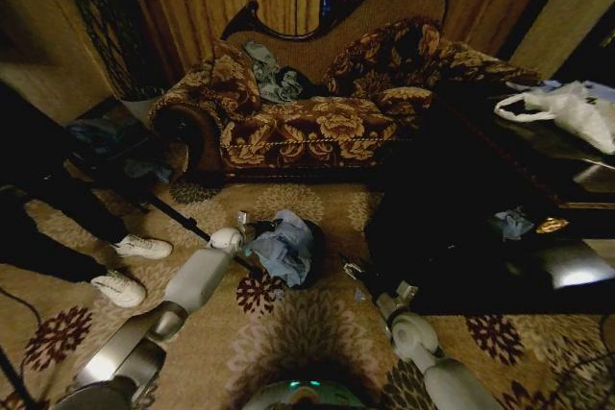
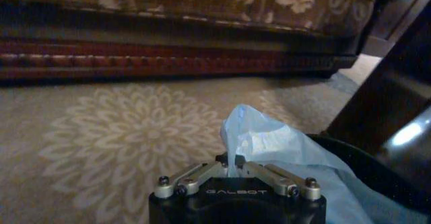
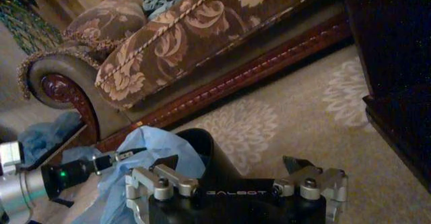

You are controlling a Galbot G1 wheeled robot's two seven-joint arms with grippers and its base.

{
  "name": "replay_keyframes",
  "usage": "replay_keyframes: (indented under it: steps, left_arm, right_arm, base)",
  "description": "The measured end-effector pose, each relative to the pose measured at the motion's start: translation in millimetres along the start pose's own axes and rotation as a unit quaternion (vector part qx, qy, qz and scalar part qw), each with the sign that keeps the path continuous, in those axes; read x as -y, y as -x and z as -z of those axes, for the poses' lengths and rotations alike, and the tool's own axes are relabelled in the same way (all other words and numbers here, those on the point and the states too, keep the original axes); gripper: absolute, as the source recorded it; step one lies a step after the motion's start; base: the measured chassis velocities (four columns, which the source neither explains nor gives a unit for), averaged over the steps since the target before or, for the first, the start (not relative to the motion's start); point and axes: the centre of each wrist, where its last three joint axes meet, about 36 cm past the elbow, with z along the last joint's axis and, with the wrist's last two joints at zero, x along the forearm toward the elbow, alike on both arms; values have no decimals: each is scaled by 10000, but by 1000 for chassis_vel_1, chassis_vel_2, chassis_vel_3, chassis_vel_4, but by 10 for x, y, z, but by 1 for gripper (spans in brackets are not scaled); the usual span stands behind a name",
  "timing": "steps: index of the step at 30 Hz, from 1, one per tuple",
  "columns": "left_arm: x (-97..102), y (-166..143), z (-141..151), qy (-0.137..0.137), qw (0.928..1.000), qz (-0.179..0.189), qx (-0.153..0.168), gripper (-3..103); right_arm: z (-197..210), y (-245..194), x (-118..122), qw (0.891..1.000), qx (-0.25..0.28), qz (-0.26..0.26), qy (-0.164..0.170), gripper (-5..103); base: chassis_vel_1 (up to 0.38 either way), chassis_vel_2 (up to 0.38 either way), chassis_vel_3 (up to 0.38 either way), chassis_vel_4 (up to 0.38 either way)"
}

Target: Place a garbage bag over the trash bin.

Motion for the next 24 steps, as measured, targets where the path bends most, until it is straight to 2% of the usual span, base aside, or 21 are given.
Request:
replay_keyframes:
  steps: [15, 21, 24]
  left_arm:
    - [-113, 250, -288, -500, 9980, 375, -64, 0]
    - [-78, 298, -311, -537, 9978, 391, -45, 0]
    - [-13, 301, -306, -517, 9981, 333, 3, 0]
  right_arm:
    - [-1, -40, -28, 9999, 9, 124, -90, 100]
    - [-7, -47, -44, 9996, 56, 190, -202, 100]
    - [16, 1, -179, 9983, 274, 257, -444, 100]
  base:
    - [0, 0, 0, 0]
    - [0, 0, 0, 0]
    - [0, 0, 0, 0]
